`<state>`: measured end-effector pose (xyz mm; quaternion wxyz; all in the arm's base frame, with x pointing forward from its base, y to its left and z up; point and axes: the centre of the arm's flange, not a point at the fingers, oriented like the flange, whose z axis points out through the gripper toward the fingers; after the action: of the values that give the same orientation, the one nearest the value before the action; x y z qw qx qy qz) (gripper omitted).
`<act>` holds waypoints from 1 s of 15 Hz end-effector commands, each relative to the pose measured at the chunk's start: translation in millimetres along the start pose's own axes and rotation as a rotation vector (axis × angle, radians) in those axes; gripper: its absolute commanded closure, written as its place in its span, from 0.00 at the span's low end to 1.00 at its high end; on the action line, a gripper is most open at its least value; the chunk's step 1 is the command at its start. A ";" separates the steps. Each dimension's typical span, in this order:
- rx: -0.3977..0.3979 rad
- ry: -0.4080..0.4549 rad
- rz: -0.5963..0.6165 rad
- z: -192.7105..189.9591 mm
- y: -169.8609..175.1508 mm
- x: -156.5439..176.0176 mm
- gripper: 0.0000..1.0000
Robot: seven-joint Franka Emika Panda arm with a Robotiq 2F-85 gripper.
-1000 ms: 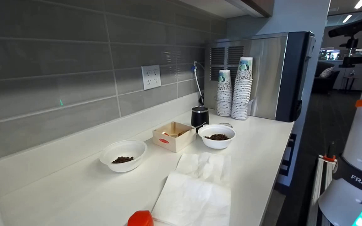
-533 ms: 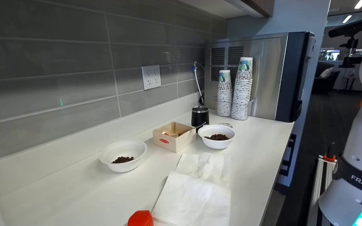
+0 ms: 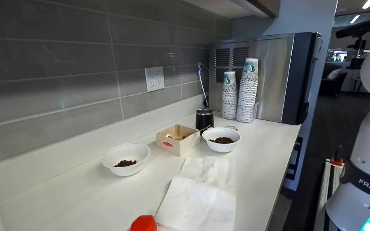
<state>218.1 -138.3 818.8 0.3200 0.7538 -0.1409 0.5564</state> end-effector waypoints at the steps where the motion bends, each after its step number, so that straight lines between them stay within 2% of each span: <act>1: 0.020 0.017 -0.008 23.4 21.5 12.8 0.00; 7: 0.098 0.006 0.003 50.6 44.8 14.3 0.00; 15: 0.171 -0.021 -0.020 89.4 39.1 23.6 0.00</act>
<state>253.5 -207.2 824.3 0.2649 0.7834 -0.0992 0.5535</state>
